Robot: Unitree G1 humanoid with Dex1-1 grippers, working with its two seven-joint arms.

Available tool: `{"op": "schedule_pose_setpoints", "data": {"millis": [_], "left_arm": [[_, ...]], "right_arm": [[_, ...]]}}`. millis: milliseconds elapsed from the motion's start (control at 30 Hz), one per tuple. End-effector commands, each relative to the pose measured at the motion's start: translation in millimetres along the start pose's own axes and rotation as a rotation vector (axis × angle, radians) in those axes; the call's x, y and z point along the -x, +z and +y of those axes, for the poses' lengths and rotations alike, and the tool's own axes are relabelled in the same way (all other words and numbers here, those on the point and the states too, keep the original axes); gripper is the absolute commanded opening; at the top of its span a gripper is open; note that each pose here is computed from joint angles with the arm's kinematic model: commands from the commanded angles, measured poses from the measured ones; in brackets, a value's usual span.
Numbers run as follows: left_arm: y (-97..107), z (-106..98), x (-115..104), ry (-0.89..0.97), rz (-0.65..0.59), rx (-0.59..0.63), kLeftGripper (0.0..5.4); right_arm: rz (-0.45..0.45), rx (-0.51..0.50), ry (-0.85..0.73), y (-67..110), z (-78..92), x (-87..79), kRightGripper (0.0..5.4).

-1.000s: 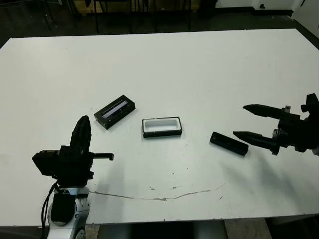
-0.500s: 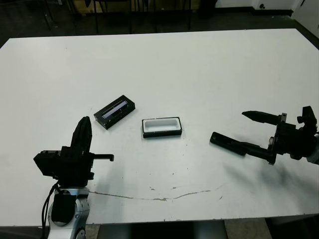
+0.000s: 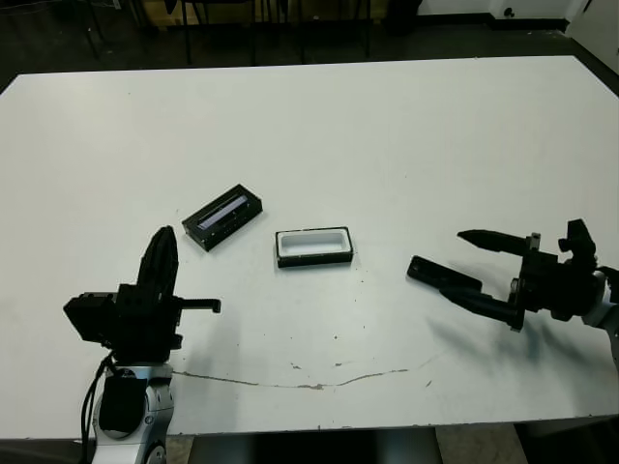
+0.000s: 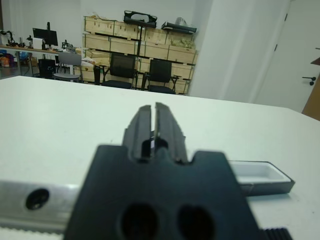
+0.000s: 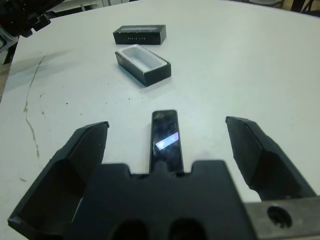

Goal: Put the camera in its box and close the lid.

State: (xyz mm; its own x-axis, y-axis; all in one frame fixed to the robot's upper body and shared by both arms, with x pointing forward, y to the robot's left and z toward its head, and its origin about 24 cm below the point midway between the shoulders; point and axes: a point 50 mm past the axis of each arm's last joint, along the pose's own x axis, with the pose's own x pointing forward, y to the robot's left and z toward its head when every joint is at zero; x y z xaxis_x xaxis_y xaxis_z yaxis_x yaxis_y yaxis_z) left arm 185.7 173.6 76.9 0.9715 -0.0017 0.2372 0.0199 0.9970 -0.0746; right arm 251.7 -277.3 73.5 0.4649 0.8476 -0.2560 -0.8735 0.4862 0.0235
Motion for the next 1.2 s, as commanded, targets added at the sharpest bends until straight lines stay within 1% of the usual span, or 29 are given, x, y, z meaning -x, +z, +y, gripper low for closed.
{"op": "schedule_pose_setpoints", "data": {"millis": [33, 167, 267, 333, 433, 567, 700, 833, 1033, 1200], "left_arm": [[-8, 4, 11, 0.017, 0.066, -0.004, 0.00], [-8, 4, 11, 0.022, 0.071, -0.020, 0.00], [-8, 5, 11, 0.019, 0.071, -0.016, 0.00], [-9, 5, 11, 0.012, 0.074, 0.006, 0.00], [-9, 6, 11, 0.016, 0.073, -0.009, 0.00], [-9, 5, 11, 0.015, 0.073, 0.003, 0.00], [-10, 5, 11, 0.013, 0.074, -0.013, 0.00], [-10, 5, 11, 0.021, 0.079, -0.017, 0.00], [-9, 6, 10, 0.012, 0.075, -0.021, 0.00], [-10, 6, 10, 0.011, 0.070, -0.013, 0.00]], "right_arm": [[0.017, -0.033, 0.014, -7.0, 3.7, -0.9, 5.39], [0.036, -0.020, 0.001, -6.1, 6.3, -0.5, 5.39], [0.044, -0.031, -0.013, -8.4, 7.3, 0.4, 5.39], [0.059, -0.036, -0.025, -8.3, 8.3, 0.8, 5.39], [0.075, -0.049, -0.034, -10.5, 8.4, 1.0, 5.39], [0.067, -0.036, -0.018, -14.6, 6.8, 0.0, 5.39], [0.082, -0.028, -0.023, -11.6, 8.0, -0.9, 5.39], [0.092, -0.014, -0.012, -13.6, 6.9, -0.8, 5.39], [0.091, -0.020, -0.017, -17.8, 5.5, 0.6, 5.39], [0.117, -0.030, -0.050, -10.3, 11.5, 2.2, 5.39]]}}
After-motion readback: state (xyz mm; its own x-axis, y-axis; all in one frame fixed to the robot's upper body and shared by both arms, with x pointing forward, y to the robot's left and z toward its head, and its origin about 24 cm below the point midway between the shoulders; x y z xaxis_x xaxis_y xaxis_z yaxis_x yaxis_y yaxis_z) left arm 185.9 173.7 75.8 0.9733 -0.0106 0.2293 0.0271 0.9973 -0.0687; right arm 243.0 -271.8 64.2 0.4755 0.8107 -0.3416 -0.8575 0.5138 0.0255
